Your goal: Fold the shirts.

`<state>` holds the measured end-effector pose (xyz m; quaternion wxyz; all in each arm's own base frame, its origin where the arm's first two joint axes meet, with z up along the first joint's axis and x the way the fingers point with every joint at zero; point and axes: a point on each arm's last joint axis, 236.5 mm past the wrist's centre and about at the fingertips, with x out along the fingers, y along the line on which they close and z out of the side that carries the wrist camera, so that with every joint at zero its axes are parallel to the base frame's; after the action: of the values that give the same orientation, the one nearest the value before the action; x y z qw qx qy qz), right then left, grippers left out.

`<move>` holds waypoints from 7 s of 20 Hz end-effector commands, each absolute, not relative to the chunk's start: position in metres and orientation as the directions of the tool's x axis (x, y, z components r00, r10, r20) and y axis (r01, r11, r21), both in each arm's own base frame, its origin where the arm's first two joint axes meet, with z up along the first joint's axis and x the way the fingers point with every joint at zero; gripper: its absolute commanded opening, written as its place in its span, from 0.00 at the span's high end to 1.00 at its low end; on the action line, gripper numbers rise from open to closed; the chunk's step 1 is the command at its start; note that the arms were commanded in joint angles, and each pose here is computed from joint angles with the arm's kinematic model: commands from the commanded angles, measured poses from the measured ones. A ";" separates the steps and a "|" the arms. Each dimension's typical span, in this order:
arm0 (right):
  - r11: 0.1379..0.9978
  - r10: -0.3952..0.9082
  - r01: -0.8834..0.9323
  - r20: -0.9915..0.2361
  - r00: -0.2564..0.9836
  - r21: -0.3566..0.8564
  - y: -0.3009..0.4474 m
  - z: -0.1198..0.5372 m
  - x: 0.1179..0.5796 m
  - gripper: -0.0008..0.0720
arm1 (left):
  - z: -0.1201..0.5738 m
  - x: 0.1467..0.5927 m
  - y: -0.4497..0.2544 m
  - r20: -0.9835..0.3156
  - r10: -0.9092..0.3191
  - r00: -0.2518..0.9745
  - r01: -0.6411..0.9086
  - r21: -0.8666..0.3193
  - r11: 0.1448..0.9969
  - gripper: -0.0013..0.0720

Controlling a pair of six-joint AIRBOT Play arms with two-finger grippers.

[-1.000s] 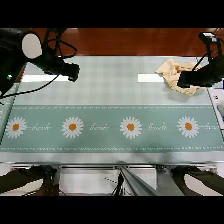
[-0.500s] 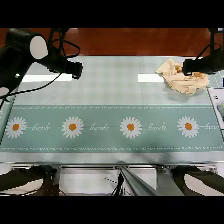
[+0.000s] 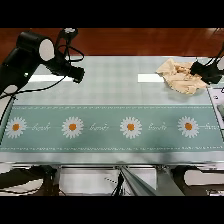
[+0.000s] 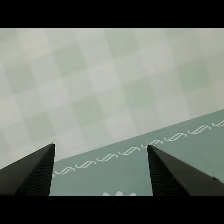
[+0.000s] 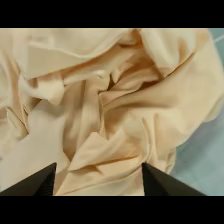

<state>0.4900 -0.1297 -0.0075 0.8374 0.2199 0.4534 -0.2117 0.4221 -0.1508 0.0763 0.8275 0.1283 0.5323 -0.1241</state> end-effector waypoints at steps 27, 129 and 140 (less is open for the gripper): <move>0.903 0.380 -0.343 -0.110 0.918 0.257 0.092 0.418 0.328 0.94 | 0.398 0.227 -0.080 -0.258 -0.316 0.913 0.314 -0.051 0.948 0.02; 0.953 0.232 0.020 -0.773 0.591 0.302 -0.056 0.151 0.459 0.94 | 0.231 0.364 -0.080 -0.426 -0.570 0.702 0.374 -0.460 0.805 0.96; 0.972 0.037 -0.041 0.022 0.999 0.230 -0.015 0.498 0.304 0.94 | 0.582 0.167 -0.112 0.329 -0.439 0.836 0.393 0.199 0.898 0.96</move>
<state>0.3575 -0.0270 0.4476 0.9902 0.1184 0.0690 0.0254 0.2219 -0.1045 0.5441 0.9639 0.0211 -0.1172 -0.2380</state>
